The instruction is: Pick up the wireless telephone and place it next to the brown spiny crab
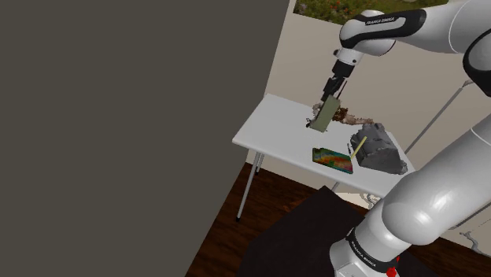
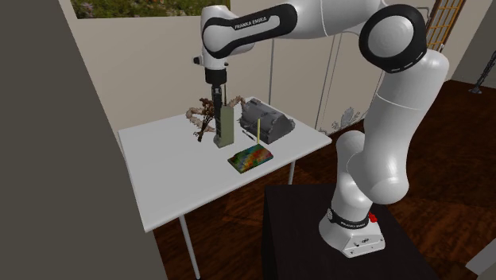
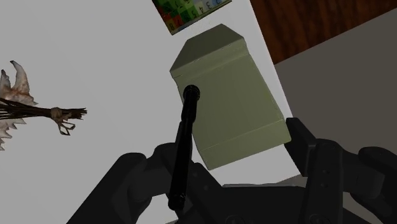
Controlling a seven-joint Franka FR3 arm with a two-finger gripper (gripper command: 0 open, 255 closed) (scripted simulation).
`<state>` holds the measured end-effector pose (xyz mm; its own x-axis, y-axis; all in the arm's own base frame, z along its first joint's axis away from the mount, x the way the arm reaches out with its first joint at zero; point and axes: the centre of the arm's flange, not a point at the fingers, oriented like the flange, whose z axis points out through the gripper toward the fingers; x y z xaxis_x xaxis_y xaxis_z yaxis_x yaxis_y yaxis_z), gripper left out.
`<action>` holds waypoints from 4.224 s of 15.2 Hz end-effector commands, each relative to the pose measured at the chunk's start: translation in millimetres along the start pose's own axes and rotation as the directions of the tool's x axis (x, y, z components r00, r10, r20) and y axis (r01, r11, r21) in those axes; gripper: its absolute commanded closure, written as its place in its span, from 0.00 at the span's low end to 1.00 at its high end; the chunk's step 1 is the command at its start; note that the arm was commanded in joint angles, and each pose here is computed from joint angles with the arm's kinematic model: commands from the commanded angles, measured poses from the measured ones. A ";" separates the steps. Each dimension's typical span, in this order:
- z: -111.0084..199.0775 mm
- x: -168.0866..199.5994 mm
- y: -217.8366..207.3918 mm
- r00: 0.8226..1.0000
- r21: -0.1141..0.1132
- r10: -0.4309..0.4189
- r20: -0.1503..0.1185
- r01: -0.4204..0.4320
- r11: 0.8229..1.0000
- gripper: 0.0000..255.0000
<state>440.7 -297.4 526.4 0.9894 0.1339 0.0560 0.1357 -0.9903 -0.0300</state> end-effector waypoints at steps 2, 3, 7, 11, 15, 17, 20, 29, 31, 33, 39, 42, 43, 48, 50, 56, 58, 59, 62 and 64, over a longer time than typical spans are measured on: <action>-15.2 0.6 0.4 1.000 0.000 0.000 0.000 0.000 1.000 1.00; -20.5 0.9 0.3 1.000 0.000 0.000 0.000 0.000 1.000 1.00; -41.6 2.1 -0.3 1.000 0.000 0.000 0.000 0.000 1.000 1.00; -62.7 3.3 -1.0 1.000 0.000 0.000 0.000 0.000 1.000 1.00; -83.7 4.5 -1.6 1.000 0.000 0.000 0.000 0.000 1.000 1.00; -94.3 5.1 -1.9 1.000 0.000 0.000 0.000 0.000 1.000 1.00; -110.1 6.0 -2.4 1.000 0.000 0.000 0.000 0.000 1.000 1.00; -145.7 4.2 7.8 1.000 0.000 0.000 0.000 0.000 1.000 1.00; -135.3 -3.8 30.6 1.000 0.000 0.000 0.000 0.000 1.000 1.00; -124.8 -11.9 53.5 1.000 0.000 0.000 0.000 0.000 1.000 1.00; -93.3 -36.1 122.0 1.000 0.000 0.000 0.000 0.000 1.000 1.00; -77.6 -48.2 156.3 1.000 0.000 0.000 0.000 0.000 1.000 1.00; -72.3 -52.2 167.7 1.000 0.000 0.000 0.000 0.000 1.000 1.00; -46.1 -72.4 224.8 1.000 0.000 0.000 0.000 0.000 1.000 1.00; -39.3 -77.5 239.5 1.000 0.000 0.000 0.000 0.000 1.000 1.00; -7.7 -79.3 240.5 1.000 0.000 0.000 0.000 0.000 1.000 1.00; 2.8 -79.9 240.8 1.000 0.000 0.000 0.000 0.000 1.000 1.00; 8.1 -80.2 241.0 1.000 0.000 0.000 0.000 0.000 1.000 1.00; 23.9 -81.1 241.4 1.000 0.000 0.000 0.000 0.000 1.000 1.00; 34.4 -81.7 241.8 1.000 0.000 0.000 0.000 0.000 1.000 1.00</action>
<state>393.9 -546.0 485.1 0.9894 0.1338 0.0557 0.1357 -0.9903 -0.0311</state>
